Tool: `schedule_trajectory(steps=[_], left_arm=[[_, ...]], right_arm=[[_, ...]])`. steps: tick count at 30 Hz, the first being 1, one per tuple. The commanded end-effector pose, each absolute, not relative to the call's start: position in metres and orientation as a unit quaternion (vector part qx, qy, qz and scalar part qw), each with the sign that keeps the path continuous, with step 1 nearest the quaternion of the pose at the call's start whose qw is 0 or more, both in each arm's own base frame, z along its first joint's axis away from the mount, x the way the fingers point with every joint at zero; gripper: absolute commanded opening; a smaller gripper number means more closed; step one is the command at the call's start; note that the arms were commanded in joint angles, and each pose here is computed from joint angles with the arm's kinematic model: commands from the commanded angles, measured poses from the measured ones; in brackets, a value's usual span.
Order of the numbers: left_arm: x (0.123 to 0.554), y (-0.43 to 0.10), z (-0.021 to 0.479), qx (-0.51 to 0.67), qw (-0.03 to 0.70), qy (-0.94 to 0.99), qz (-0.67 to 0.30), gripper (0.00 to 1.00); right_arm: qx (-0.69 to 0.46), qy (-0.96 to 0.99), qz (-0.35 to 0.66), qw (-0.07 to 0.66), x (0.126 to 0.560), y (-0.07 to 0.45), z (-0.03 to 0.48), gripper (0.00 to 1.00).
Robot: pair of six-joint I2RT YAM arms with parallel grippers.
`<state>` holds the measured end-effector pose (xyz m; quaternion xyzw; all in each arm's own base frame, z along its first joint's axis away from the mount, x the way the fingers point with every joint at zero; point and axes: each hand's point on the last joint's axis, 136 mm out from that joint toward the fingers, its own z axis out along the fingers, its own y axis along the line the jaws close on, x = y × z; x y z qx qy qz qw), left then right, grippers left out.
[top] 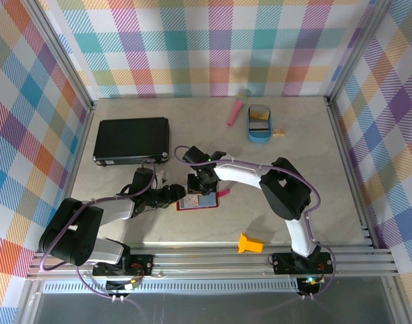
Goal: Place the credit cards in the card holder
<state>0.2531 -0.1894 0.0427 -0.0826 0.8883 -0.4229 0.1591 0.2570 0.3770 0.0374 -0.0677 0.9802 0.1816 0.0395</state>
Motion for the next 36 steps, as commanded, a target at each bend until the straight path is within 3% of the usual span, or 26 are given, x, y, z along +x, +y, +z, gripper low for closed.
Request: schedule_trajectory(steps=[1, 23, 36], left_arm=[[0.246, -0.187, 0.032, -0.087, 0.139, 0.898, -0.409, 0.55], [0.249, -0.189, 0.036, -0.087, 0.140, 0.895, -0.414, 0.54], [0.249, -0.188, 0.035, -0.090, 0.141, 0.895, -0.413, 0.54]], right_arm=[[-0.070, 0.977, 0.200, 0.029, 0.255, 0.387, 0.036, 0.26], [-0.036, 0.964, 0.263, -0.001, 0.251, 0.397, 0.036, 0.16], [-0.030, 0.958, 0.286, 0.004, 0.251, 0.398, 0.048, 0.15]])
